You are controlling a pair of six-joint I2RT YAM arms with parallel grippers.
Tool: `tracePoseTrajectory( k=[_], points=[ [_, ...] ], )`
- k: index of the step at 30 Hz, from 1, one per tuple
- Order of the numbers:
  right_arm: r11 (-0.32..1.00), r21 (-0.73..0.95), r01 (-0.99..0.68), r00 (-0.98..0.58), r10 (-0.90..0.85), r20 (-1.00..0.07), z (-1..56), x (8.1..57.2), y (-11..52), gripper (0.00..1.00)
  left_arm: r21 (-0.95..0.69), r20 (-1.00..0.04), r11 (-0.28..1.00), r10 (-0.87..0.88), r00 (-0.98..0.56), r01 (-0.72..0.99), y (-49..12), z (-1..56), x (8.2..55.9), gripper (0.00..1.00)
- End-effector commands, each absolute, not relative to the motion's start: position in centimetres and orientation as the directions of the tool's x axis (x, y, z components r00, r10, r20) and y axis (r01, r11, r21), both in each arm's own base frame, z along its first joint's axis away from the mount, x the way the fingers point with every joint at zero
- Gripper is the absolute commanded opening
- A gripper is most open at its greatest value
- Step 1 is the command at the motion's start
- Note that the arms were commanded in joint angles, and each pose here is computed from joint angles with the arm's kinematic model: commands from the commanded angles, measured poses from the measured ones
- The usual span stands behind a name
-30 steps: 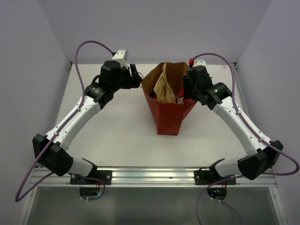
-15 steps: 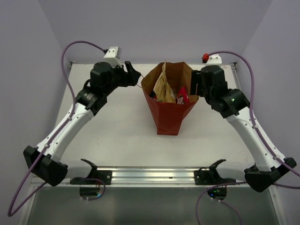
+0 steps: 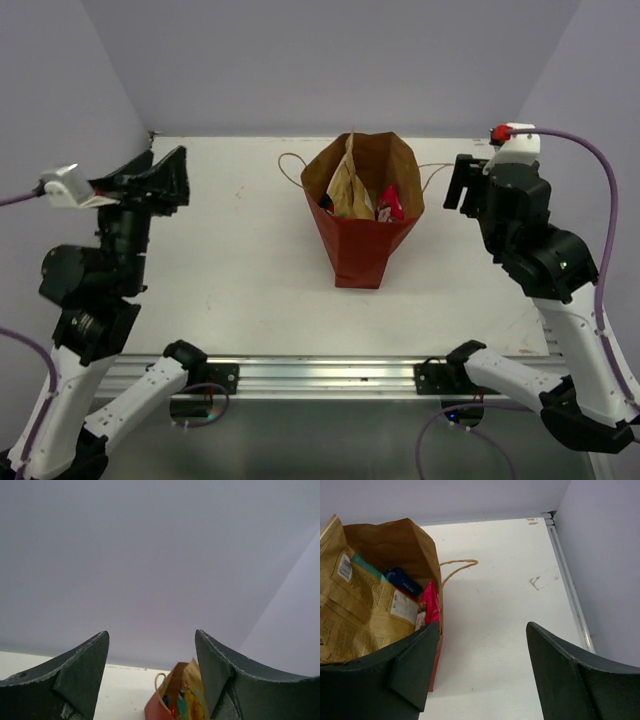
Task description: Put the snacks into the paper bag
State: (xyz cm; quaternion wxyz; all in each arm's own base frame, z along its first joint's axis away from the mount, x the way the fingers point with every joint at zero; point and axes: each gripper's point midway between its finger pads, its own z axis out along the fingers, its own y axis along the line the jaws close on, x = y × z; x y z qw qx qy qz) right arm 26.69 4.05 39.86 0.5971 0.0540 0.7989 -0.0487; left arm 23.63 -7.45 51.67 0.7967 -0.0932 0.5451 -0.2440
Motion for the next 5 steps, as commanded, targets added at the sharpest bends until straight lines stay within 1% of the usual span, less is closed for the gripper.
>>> tracePoseTrajectory(
  k=[1,2,4,5],
  points=[
    [0.988,-0.015,0.151,-0.224,0.020,-0.974,41.3,26.0,3.1,0.73,-0.442,-0.808,0.891,-0.446,0.385,0.105,-3.0,50.9,22.8,0.74],
    [0.989,-0.013,0.148,-0.219,0.020,-0.975,41.2,25.9,3.1,0.72,-0.436,-0.817,0.896,-0.434,0.381,0.085,-2.6,50.6,22.5,0.74],
    [0.989,0.008,0.148,-0.192,0.037,-0.981,41.8,25.6,2.9,0.72,-0.429,-0.824,0.901,-0.417,0.385,0.058,-2.0,50.2,22.3,0.74],
    [0.989,0.014,0.145,-0.187,0.042,-0.981,41.8,25.4,2.9,0.75,-0.420,-0.833,0.906,-0.406,0.376,0.047,-2.1,49.7,22.5,0.74]
  ],
)
